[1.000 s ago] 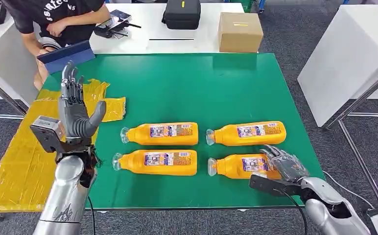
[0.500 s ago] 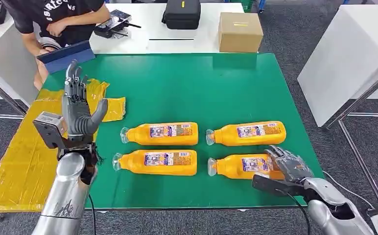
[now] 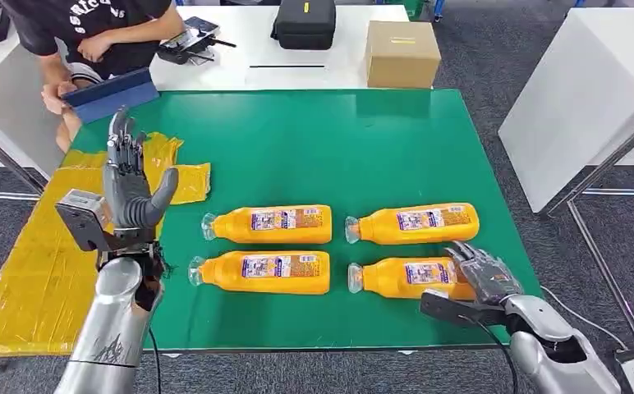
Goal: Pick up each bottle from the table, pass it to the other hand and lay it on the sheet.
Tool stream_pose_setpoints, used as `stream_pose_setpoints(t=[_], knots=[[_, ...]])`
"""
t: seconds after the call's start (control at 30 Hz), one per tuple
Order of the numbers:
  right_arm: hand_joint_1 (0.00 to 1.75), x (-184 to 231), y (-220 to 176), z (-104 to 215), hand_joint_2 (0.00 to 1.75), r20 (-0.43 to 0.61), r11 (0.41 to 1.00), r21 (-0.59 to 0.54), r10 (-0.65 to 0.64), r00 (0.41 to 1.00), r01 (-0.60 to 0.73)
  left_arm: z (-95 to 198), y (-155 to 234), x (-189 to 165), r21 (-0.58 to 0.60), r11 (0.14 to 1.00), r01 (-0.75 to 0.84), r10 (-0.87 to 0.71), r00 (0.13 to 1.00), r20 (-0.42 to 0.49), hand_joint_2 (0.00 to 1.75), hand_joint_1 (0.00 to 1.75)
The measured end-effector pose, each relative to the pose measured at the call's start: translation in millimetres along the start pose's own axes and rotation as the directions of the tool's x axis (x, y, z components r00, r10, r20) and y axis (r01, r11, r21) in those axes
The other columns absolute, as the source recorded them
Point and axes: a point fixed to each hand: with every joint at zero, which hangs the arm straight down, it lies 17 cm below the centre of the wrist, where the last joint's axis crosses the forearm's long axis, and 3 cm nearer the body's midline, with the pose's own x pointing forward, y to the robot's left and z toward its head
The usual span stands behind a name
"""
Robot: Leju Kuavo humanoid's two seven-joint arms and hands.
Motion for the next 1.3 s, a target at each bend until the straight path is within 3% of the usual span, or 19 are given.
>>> stream_pose_setpoints(t=[0.23, 0.27, 0.3, 0.37, 1.3], knots=[[0.03, 8.2, -5.7, -14.2, 1.75, 0.012, 0.998, -0.042, 0.054, 0.998, -0.054, 1.1, 0.8, -1.5, 0.012, 1.0, 0.001, -0.001, 1.0, -0.006, 1.75, 0.0], [0.93, 9.7, -5.2, -15.0, 1.75, 0.014, 0.998, -0.044, 0.056, 0.998, -0.055, 2.0, 0.8, -2.4, 0.012, 1.0, 0.002, -0.002, 1.0, -0.009, 1.75, 0.0], [1.41, 10.3, -4.0, -15.3, 1.75, 0.015, 0.998, -0.043, 0.055, 0.998, -0.055, 3.0, 0.7, -3.3, 0.012, 1.0, 0.003, -0.003, 1.0, -0.011, 1.75, 0.0], [1.66, 10.6, -1.6, -15.4, 1.75, 0.016, 0.998, -0.038, 0.054, 0.998, -0.053, 5.1, 1.0, -5.1, 0.013, 1.0, 0.003, -0.003, 1.0, -0.016, 1.75, 0.0], [1.75, 18.0, 6.1, -16.8, 1.75, 0.023, 0.998, -0.031, 0.061, 0.998, -0.06, 7.8, 6.7, -8.5, 0.031, 1.0, 0.007, -0.006, 1.0, -0.026, 1.75, 0.0]])
